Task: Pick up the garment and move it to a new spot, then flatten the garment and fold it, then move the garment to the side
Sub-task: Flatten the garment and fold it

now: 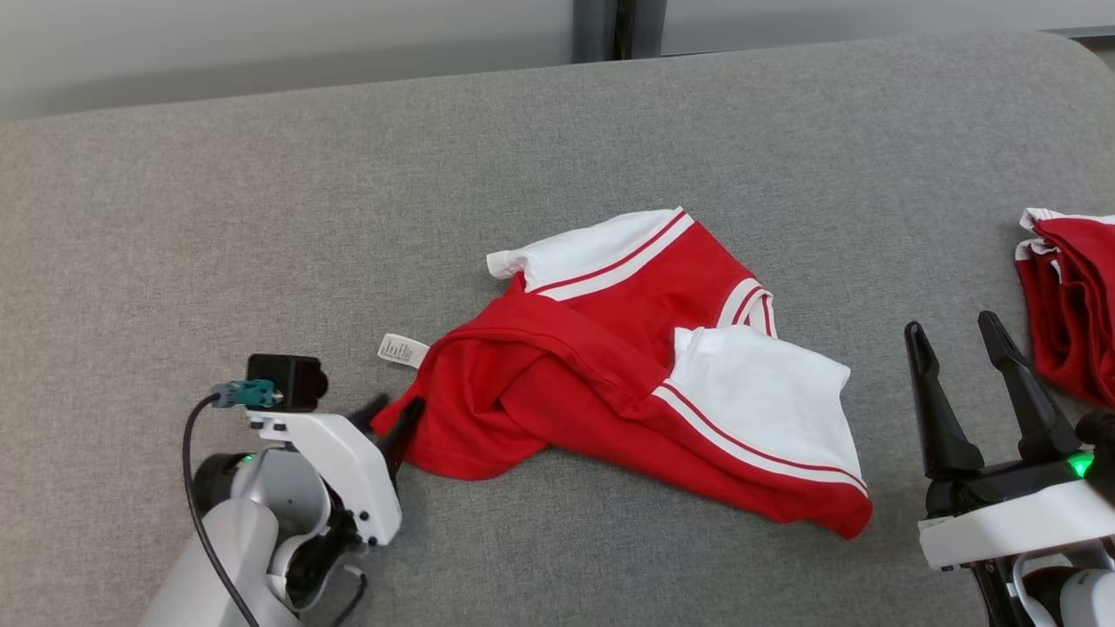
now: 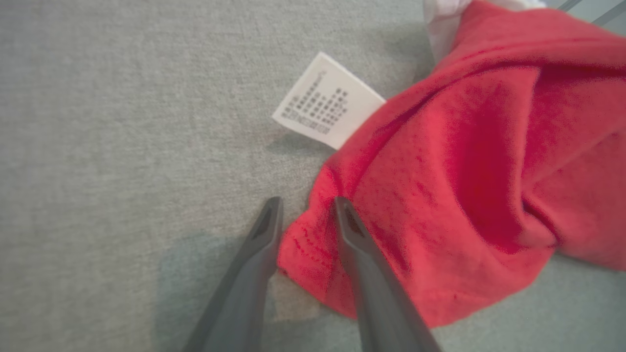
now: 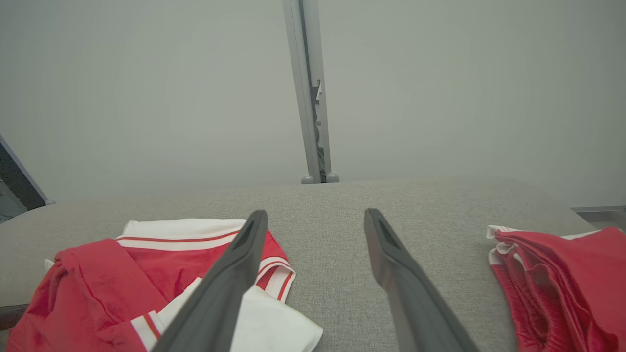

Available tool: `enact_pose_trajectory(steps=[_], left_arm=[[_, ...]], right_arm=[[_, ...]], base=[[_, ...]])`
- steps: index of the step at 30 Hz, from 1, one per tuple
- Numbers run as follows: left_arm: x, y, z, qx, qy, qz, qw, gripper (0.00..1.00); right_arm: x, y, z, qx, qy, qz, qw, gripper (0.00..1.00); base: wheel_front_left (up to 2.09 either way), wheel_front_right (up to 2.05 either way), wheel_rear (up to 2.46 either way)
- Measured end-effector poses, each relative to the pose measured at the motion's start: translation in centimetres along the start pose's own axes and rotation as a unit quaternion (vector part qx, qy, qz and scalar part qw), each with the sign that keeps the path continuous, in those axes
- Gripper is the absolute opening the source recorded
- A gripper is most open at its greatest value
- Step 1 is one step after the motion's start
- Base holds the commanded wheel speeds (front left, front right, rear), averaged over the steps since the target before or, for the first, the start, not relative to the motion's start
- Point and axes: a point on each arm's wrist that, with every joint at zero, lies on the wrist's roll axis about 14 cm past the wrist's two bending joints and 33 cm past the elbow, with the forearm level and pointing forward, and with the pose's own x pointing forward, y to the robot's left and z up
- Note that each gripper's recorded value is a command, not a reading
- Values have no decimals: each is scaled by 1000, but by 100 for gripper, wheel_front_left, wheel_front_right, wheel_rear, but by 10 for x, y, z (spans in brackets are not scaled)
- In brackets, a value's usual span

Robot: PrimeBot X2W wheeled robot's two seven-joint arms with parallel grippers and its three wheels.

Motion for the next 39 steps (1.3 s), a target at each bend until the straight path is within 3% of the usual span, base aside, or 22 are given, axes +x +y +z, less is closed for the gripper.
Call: enact_pose_trajectory(steps=[8, 15, 20, 21, 23, 27, 29, 33, 39], left_arm=[[-12, -22, -16, -6, 31, -40, 999, 0], [-21, 1, 32, 51, -78, 20, 995, 0], [-39, 11, 116, 127, -215, 62, 966, 0], [-50, 9, 150, 163, -267, 73, 947, 0], [-62, 2, 179, 196, -314, 77, 926, 0], [-73, -2, 195, 232, -353, 87, 902, 0], [-72, 6, 176, 218, -344, 98, 908, 0], [-63, 40, 99, 150, -269, 134, 942, 0], [-65, 62, 26, 71, -219, 164, 959, 0]], right_arm=[[1, 2, 1, 7, -6, 0, 1000, 100], [5, 5, 3, 11, -13, 3, 1000, 100], [4, 5, 7, 10, -19, 4, 1000, 100], [3, 5, 8, 10, -21, 3, 1000, 100], [2, 4, 10, 9, -24, 2, 1000, 100], [2, 2, 11, 9, -26, 0, 1000, 100], [1, 1, 10, 8, -25, -2, 1000, 100], [0, 1, 9, 12, -24, -5, 1000, 100], [2, 4, 4, 10, -14, 0, 1000, 100]], base=[[0, 0, 0], [0, 0, 0], [0, 0, 0], [0, 0, 0], [0, 0, 0], [0, 0, 0], [0, 0, 0], [0, 0, 0], [0, 0, 0]])
